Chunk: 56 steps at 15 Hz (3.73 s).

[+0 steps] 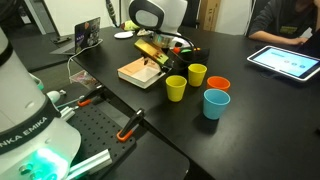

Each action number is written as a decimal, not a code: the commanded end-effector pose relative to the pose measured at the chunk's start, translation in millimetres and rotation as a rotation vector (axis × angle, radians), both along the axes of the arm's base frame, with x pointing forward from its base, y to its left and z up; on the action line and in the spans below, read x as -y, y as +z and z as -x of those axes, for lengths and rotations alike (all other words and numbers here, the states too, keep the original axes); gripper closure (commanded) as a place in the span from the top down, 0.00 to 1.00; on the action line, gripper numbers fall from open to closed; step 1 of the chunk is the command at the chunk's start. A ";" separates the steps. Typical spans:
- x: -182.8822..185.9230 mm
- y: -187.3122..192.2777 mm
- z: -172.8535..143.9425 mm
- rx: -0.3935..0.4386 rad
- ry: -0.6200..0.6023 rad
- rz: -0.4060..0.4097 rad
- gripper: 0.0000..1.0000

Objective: Open the brown book

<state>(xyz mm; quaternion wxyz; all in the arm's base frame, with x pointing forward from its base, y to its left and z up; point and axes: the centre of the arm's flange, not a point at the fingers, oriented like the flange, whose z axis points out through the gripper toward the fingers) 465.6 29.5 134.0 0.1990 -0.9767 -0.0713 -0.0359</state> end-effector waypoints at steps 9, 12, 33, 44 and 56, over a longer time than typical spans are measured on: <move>-8.7 32.3 -18.0 0.010 -0.089 -0.101 1.00; -15.0 47.4 -24.0 -0.004 -0.088 -0.085 1.00; -138.3 138.5 -52.0 -0.012 0.158 -0.070 1.00; -224.7 135.2 -21.1 0.017 0.317 -0.125 1.00; -301.5 52.9 44.7 0.254 0.525 -0.098 1.00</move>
